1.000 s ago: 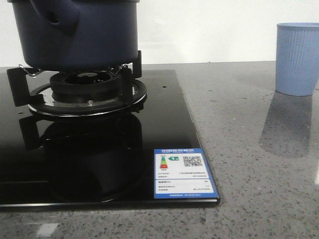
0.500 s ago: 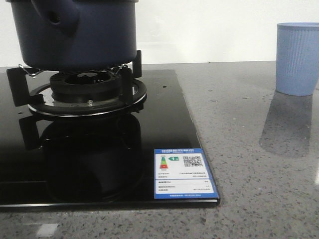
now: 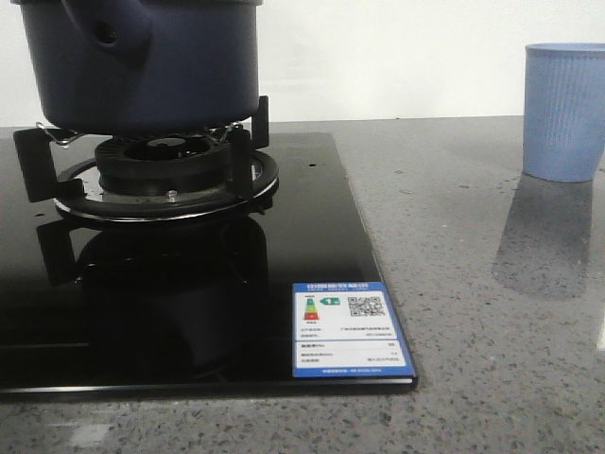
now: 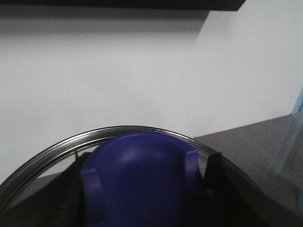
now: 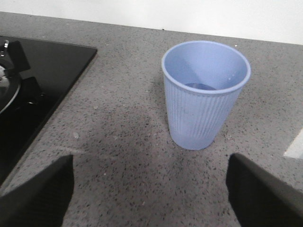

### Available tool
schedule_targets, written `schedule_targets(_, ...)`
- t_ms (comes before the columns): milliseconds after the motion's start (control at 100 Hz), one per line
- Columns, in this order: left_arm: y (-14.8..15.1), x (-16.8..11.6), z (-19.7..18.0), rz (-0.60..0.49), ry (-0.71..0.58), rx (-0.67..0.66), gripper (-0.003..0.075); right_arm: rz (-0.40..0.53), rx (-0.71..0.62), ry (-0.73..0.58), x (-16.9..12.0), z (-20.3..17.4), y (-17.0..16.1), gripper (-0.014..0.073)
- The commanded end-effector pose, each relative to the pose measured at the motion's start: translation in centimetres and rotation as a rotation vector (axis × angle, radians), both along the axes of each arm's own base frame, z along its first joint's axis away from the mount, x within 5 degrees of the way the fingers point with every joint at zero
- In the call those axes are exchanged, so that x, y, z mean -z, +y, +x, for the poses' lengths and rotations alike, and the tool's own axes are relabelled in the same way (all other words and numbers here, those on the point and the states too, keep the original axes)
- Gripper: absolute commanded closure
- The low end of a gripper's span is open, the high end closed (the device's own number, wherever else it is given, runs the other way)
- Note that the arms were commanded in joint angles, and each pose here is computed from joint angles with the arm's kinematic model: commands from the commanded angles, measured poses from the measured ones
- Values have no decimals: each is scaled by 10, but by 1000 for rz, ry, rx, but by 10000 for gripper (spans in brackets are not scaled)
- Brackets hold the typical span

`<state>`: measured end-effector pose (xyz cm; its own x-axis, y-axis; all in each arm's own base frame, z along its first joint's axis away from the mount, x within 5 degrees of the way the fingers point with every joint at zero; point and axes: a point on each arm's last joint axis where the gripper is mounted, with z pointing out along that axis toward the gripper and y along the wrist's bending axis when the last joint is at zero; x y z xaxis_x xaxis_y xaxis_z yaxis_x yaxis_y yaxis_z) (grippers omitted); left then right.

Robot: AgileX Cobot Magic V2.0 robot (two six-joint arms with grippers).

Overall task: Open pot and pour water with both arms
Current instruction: 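Close left gripper on the blue lid knob and right gripper around the cup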

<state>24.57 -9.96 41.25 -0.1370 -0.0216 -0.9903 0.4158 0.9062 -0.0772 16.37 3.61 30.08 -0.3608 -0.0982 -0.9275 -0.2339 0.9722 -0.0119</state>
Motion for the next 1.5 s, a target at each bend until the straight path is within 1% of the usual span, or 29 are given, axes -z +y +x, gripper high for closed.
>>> schedule_targets(0, 15, -33, -13, -69, -154, -72, 351, 16, 17, -141, -6, 14, 1, 24)
schedule_targets(110, 24, -40, -18, -76, -179, -97, 351, 17, 40, -173, 6, 30, 1, 24)
schedule_targets(270, 33, -45, -24, -81, -202, -128, 351, 12, 95, -161, 27, 60, -2, 24)
schedule_targets(400, 40, -46, -24, -79, -207, -155, 351, 42, 166, -156, 46, 81, -8, 24)
schedule_targets(610, 56, -46, -20, -70, -211, -225, 351, 49, 201, -163, 65, 100, -9, 24)
schedule_targets(750, 65, -46, -19, -65, -211, -264, 351, 66, 210, -154, 70, 105, -9, 24)
schedule_targets(920, 73, -46, -17, -60, -207, -298, 351, 71, 213, -215, 65, 106, -9, 24)
schedule_targets(1100, 75, -46, -17, -59, -207, -309, 351, 60, 197, -208, 71, 111, -7, 24)
schedule_targets(1240, 75, -46, -17, -59, -207, -309, 351, 61, 198, -250, 71, 114, -7, 24)
schedule_targets(1410, 75, -46, -17, -59, -206, -308, 351, 57, 195, -241, 74, 119, -6, 25)
schedule_targets(1490, 75, -46, -17, -59, -206, -308, 351, 58, 195, -249, 73, 121, -6, 62)
